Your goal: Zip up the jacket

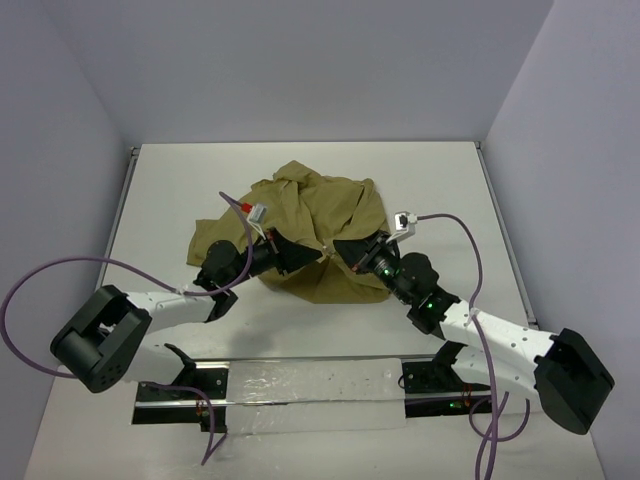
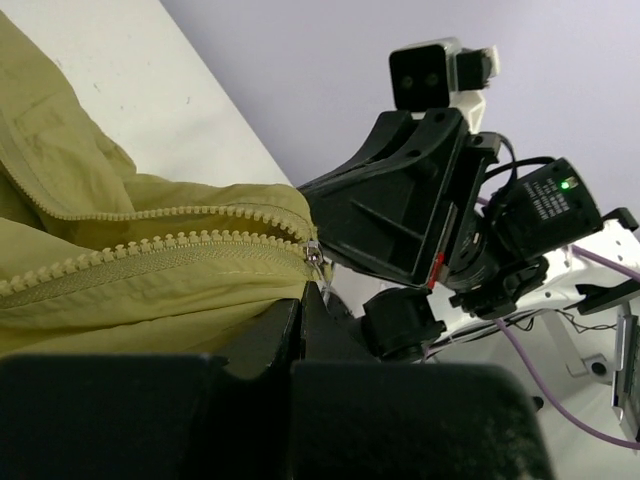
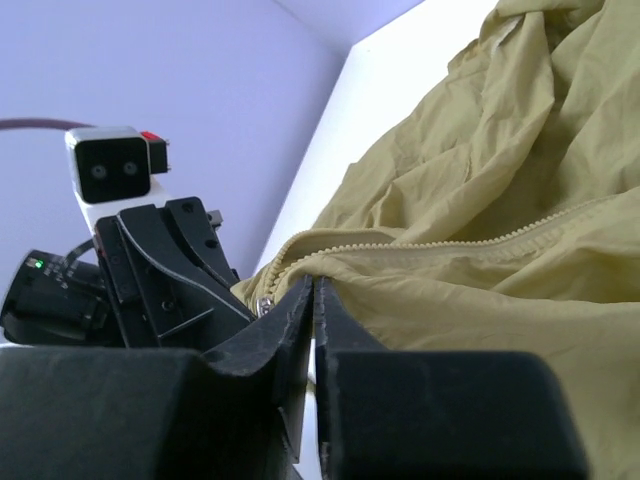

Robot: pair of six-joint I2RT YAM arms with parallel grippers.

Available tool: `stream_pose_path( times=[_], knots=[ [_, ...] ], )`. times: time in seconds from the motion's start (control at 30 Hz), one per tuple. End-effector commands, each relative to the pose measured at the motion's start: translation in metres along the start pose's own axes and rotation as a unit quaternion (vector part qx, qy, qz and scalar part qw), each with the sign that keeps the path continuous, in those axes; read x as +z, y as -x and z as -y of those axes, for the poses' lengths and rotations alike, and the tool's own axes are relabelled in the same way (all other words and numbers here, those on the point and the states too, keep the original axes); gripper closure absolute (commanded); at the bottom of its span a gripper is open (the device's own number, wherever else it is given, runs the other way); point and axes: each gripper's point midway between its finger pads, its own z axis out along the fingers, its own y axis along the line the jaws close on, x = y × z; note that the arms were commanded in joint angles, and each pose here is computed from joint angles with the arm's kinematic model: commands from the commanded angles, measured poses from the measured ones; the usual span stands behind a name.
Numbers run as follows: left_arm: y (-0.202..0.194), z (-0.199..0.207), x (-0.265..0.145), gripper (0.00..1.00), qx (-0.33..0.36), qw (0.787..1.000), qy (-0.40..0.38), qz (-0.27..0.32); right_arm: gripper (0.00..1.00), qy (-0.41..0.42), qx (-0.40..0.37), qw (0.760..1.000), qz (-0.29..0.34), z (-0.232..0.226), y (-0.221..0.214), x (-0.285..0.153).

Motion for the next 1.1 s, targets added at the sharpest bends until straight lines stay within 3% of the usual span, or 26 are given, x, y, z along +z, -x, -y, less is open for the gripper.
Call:
stream_pose_path(
  times=[0.0, 0.1, 0.3, 0.57, 0.8, 0.93, 1.07],
  knots=[
    [0.01, 0.019, 0.002, 1.0, 0.04, 0.999, -0.027, -0.002, 0.84, 0.022, -0.027, 0.999, -0.007, -0.022, 0.008, 0.003],
    [0.013, 0.021, -0.001, 1.0, 0.041, 0.999, -0.032, 0.0, 0.64, 0.0, -0.055, 0.997, -0.051, -0.017, -0.003, 0.006],
    [0.013, 0.024, -0.006, 1.0, 0.048, 0.998, -0.04, -0.011, 0.51, -0.018, -0.12, 0.99, -0.074, -0.013, -0.001, -0.002],
    [0.006, 0.024, -0.009, 1.0, 0.046, 0.997, -0.052, -0.041, 0.49, -0.045, -0.248, 0.961, -0.117, -0.009, 0.012, -0.019],
    [0.005, 0.025, -0.007, 1.0, 0.038, 0.996, -0.062, -0.05, 0.48, -0.034, -0.275, 0.949, -0.15, -0.012, 0.007, -0.036],
    [0.004, 0.025, -0.006, 1.0, 0.034, 0.996, -0.065, -0.051, 0.48, -0.022, -0.261, 0.951, -0.163, -0.017, -0.003, -0.042],
    [0.001, 0.022, -0.006, 1.0, 0.033, 0.996, -0.063, -0.055, 0.48, 0.034, -0.163, 0.972, -0.164, -0.04, -0.022, -0.05]
  ],
)
